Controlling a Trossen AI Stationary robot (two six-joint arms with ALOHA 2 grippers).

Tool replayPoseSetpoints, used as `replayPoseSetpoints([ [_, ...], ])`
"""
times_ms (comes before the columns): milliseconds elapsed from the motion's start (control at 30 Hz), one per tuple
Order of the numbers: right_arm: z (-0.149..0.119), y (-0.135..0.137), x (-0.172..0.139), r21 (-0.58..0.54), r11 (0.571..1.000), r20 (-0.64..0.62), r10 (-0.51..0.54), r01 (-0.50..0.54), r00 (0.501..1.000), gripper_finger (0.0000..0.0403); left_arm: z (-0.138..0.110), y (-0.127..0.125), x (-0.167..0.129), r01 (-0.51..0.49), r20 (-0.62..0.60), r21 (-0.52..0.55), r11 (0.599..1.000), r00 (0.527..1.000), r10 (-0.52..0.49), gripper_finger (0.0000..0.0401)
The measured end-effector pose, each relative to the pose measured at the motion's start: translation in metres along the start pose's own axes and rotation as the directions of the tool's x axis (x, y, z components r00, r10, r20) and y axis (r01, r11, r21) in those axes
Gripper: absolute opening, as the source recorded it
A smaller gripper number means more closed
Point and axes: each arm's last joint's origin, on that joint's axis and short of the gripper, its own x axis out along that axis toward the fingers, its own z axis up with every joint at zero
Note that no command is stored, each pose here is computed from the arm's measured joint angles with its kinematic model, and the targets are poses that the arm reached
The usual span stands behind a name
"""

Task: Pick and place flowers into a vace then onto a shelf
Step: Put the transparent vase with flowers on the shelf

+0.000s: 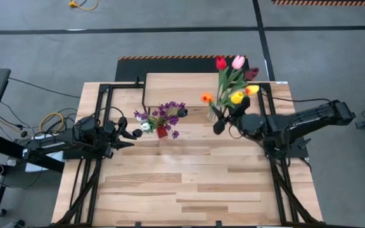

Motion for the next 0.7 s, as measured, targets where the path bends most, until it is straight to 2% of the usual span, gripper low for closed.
replayPoseSetpoints([
  [233, 0.026, -0.023, 0.02, -0.077, 0.996, 0.001, 0.034, -0.034, 0.999, 0.0173, 0.0, 0.0, 0.0, 0.0, 0.0, 0.0, 1.0, 1.0, 0.0, 0.0119],
  [300, 0.031, -0.03, 0.028, -0.068, 0.997, 0.018, 0.045, -0.043, 0.999, 0.0178, 0.0, 0.0, 0.0, 0.001, 0.0, 0.0, 1.0, 1.0, -0.001, 0.0119],
  [700, 0.028, -0.071, 0.065, 0.0, 0.999, -0.02, 0.045, -0.045, 0.999, 0.0176, 0.0, 0.0, 0.0, 0.0, 0.0, 0.0, 1.0, 1.0, 0.0, 0.0119],
])
